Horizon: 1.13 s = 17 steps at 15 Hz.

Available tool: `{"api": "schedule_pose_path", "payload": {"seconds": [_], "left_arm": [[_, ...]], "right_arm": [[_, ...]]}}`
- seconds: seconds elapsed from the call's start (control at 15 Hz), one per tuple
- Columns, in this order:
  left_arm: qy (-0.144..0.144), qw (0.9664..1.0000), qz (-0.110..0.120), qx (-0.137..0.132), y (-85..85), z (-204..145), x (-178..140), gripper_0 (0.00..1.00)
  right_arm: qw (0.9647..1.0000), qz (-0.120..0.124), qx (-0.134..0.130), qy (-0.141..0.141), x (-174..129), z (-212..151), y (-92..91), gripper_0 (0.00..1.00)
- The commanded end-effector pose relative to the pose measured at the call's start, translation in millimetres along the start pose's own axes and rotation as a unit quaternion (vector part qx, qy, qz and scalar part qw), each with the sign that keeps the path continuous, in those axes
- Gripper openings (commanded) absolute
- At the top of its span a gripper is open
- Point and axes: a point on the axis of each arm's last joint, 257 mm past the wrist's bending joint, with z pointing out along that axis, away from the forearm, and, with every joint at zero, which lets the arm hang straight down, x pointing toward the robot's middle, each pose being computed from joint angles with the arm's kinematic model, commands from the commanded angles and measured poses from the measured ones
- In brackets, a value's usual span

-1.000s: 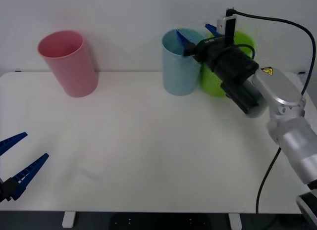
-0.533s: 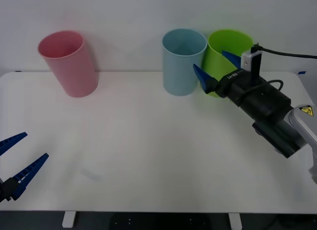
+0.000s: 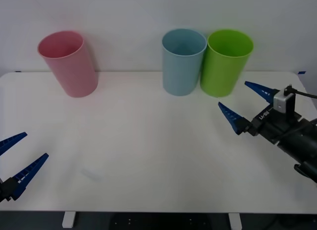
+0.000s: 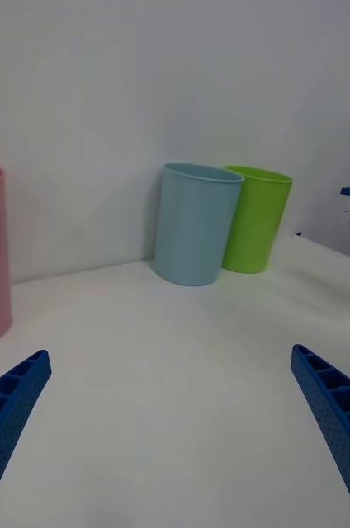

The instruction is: Grasp the object on the table and drop it into the matching bin: aluminum can to the light blue bin, PET bottle to the pink bin.

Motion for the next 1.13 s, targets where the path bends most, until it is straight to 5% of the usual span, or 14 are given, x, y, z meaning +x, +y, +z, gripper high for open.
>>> {"api": "schedule_pose_path", "payload": {"seconds": [0.07,0.47,1.13], "left_arm": [[0.0,1.0,0.0,0.0,0.0,0.0,0.0,1.0],[0.0,1.0,0.0,0.0,0.0,0.0,0.0,1.0],[0.0,1.0,0.0,0.0,0.0,0.0,0.0,1.0]], "right_arm": [[0.9998,-0.002,-0.011,0.014,8.8,-49.9,6.7,1.0],[0.9977,-0.014,-0.022,0.062,23.5,-138.3,23.9,1.0],[0.9962,-0.005,-0.03,0.081,28.9,-166.3,39.7,1.0]]}}
